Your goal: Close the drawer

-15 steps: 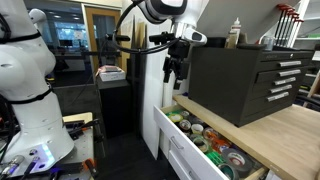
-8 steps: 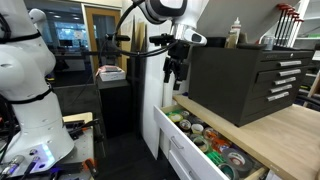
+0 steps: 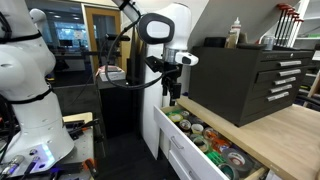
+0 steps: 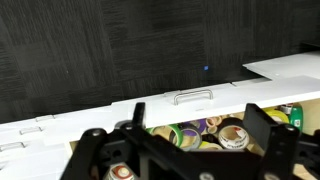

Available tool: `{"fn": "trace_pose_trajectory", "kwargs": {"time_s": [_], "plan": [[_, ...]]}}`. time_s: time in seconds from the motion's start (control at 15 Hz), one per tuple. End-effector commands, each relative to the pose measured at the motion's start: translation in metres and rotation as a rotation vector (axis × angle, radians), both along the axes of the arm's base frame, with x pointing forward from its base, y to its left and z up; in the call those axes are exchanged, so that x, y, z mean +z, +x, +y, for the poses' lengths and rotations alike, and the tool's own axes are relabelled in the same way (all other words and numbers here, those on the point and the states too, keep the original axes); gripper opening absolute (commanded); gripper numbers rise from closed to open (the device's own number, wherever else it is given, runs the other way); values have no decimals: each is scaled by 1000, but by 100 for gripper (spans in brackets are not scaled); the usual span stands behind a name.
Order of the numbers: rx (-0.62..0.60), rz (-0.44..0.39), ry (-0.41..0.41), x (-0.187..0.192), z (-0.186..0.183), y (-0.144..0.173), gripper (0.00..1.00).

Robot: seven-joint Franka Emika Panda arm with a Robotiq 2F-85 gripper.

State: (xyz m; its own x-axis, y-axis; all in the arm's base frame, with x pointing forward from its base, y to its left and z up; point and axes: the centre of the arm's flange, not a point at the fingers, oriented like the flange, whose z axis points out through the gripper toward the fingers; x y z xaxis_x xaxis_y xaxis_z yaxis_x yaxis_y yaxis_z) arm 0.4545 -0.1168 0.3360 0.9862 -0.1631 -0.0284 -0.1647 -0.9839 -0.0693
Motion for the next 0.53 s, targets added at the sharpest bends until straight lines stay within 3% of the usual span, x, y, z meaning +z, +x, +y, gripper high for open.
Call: {"fn": "trace_pose_trajectory", "kwargs": {"time_s": [0.0,0.47], "plan": [[10,-28,-10,-37,18,-18,100],[92,-18,-8,-98,61,-20,100]]}}
